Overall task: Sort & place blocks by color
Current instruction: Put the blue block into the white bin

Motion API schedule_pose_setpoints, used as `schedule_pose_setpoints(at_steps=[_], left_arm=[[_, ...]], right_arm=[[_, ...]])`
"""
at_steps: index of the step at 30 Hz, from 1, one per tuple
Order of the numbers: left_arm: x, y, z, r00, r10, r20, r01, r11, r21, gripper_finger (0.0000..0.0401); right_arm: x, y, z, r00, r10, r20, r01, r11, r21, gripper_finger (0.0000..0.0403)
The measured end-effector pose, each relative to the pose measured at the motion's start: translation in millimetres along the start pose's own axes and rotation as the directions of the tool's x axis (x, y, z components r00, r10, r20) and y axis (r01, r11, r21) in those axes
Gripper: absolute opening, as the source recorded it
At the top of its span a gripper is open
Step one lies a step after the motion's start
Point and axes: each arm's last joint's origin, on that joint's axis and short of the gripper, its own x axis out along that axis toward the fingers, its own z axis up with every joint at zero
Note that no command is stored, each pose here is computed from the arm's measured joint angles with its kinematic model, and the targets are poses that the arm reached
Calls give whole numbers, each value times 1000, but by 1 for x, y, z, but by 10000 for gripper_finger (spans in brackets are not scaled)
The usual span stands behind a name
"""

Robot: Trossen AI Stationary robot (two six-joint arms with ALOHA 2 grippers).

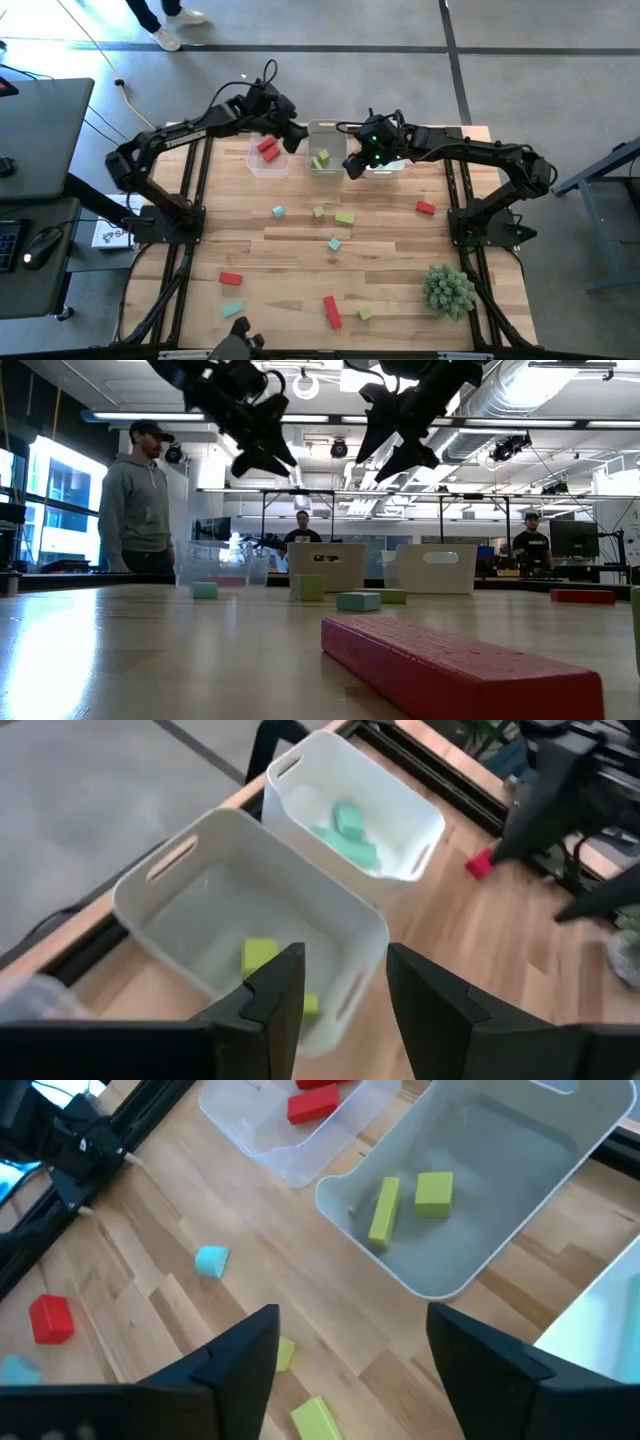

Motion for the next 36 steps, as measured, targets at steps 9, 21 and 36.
schedule_pose_setpoints(at_steps=[9,21,36], left_arm=[[-41,-23,-17,986,123,-112,-130,990,-60,133],[-49,-56,-52,895,302,-329,-330,943,-33,133],[-57,-86,-77,830,334,-447,-288,942,170,133]], right_arm=[[0,9,-5,994,90,-55,-92,995,-36,264],[0,36,-20,986,149,-73,-166,922,-350,264],[-8,88,-52,982,187,0,-181,950,-256,264]])
